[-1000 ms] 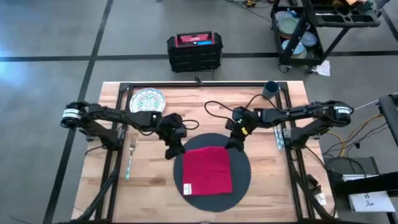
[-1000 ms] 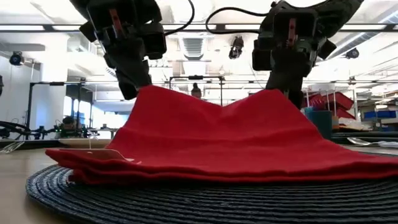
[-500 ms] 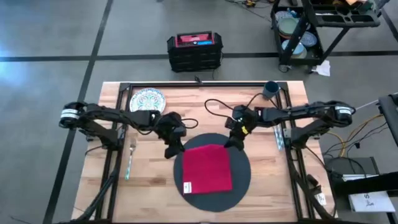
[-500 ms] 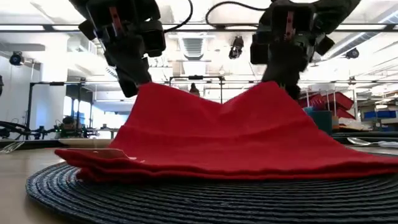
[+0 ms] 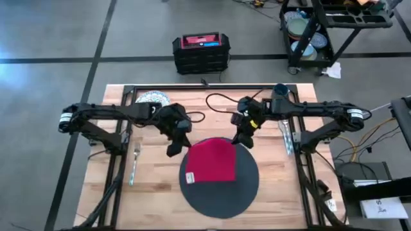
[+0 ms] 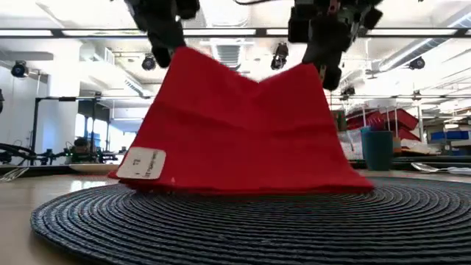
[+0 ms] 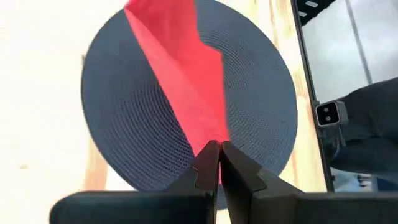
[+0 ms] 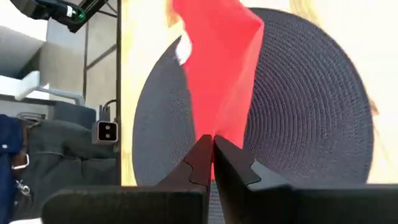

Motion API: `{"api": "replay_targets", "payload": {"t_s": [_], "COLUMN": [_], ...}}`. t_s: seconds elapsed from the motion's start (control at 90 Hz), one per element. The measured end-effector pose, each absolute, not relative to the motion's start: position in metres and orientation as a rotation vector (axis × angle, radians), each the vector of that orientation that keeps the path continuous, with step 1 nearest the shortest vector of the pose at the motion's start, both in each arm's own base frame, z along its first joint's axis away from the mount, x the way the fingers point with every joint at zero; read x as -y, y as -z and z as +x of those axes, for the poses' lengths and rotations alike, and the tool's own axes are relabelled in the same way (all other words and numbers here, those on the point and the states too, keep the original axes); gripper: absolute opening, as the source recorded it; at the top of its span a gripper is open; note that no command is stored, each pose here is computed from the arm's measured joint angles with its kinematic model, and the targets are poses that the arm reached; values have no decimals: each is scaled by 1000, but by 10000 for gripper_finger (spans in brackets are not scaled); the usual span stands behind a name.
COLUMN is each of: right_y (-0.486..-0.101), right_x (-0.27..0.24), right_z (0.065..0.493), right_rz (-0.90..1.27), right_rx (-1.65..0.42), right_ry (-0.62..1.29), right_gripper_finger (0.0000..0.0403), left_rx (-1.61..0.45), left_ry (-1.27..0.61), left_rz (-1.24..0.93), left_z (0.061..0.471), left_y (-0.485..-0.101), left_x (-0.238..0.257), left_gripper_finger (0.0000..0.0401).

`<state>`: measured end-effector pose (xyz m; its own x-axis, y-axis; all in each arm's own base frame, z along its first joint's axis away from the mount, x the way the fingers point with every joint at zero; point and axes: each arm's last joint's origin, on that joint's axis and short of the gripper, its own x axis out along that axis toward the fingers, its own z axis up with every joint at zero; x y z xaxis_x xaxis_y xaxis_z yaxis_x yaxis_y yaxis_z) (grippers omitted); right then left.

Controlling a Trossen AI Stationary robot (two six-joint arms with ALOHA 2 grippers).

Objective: Set table place
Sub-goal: Fold the red napkin on the table

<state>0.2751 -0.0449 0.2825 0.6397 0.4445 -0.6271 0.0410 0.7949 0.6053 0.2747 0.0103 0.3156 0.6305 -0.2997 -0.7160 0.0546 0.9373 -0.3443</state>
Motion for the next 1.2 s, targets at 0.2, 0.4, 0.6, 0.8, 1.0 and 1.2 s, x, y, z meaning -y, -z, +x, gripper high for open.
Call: {"api": "replay_targets", "payload": {"t_s": [0.2, 0.4, 0.6, 0.8, 1.0, 1.2], "right_y": [-311, -304, -269, -228, -204, -206], "right_x": [38, 6, -38, -73, -105, -139], "right_z": [274, 275, 278, 284, 286, 275], "right_rz": [573, 563, 625, 730, 788, 848], "right_rx": [-874, -931, -956, -939, -986, -1049], "right_ry": [-245, -301, -378, -406, -445, -526], "right_gripper_finger": [0, 0, 0, 0, 0, 0], "left_rx": [-885, -969, -1012, -944, -990, -987], "left_ry": [203, 279, 355, 384, 379, 413], "left_rz": [-283, -305, -369, -476, -506, -501], "left_z": [271, 267, 263, 267, 266, 266], "left_y": [-338, -325, -289, -254, -227, -227], "left_x": [-2, 34, 77, 102, 115, 122], "left_gripper_finger": [0, 0, 0, 0, 0, 0]}}
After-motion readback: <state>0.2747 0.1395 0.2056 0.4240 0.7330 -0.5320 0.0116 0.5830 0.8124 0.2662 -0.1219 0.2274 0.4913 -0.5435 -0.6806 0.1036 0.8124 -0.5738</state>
